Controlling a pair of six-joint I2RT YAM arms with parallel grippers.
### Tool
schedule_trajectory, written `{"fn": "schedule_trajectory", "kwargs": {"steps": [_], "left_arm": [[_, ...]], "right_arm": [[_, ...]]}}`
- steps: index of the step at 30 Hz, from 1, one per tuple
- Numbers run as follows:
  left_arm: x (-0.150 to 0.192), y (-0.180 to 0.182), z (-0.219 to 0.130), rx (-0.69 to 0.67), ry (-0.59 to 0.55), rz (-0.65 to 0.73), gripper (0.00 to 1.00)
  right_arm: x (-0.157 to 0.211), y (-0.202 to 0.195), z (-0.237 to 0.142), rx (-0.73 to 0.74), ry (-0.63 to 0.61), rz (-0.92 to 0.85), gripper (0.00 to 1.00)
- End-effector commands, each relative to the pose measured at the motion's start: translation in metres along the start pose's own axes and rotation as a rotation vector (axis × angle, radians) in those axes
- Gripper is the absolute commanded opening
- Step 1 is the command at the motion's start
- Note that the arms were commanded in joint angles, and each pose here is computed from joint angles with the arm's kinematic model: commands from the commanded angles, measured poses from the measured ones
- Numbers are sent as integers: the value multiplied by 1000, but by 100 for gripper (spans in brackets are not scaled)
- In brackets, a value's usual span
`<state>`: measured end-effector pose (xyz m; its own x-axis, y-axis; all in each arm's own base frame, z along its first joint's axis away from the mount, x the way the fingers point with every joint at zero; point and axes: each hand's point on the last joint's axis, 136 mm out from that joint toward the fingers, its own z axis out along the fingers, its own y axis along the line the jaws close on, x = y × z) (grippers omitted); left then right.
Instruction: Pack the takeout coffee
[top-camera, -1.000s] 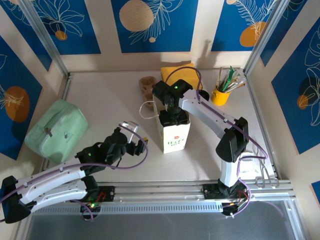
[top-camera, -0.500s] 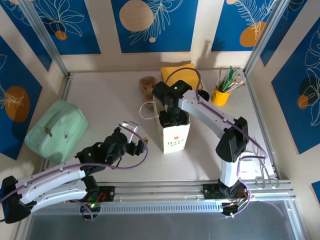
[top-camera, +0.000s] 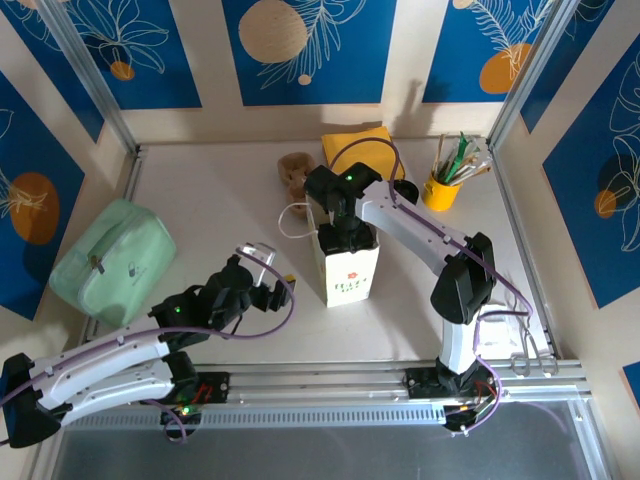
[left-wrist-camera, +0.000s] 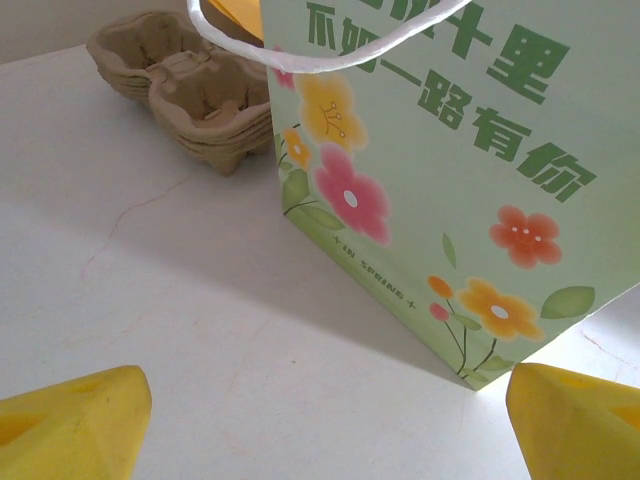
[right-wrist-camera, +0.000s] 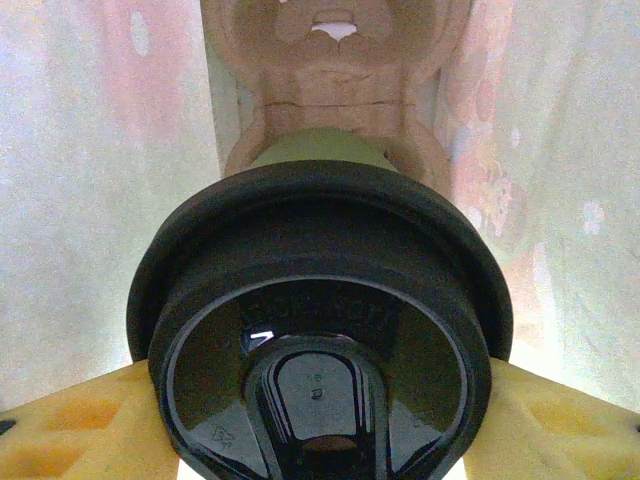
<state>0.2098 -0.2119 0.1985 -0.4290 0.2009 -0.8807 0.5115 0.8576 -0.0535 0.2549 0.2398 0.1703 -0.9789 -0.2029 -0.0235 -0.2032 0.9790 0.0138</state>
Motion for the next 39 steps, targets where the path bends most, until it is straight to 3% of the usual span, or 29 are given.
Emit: {"fn": "schedule_trajectory", "kwargs": {"steps": [1, 39], "left_arm": [[3, 4, -2, -16, 4, 5, 92], [-2, 2, -2, -15, -6, 18, 93]], "right_arm": [[5, 3, 10, -3, 42, -7, 62], [5, 3, 32, 3, 86, -3, 61]]}}
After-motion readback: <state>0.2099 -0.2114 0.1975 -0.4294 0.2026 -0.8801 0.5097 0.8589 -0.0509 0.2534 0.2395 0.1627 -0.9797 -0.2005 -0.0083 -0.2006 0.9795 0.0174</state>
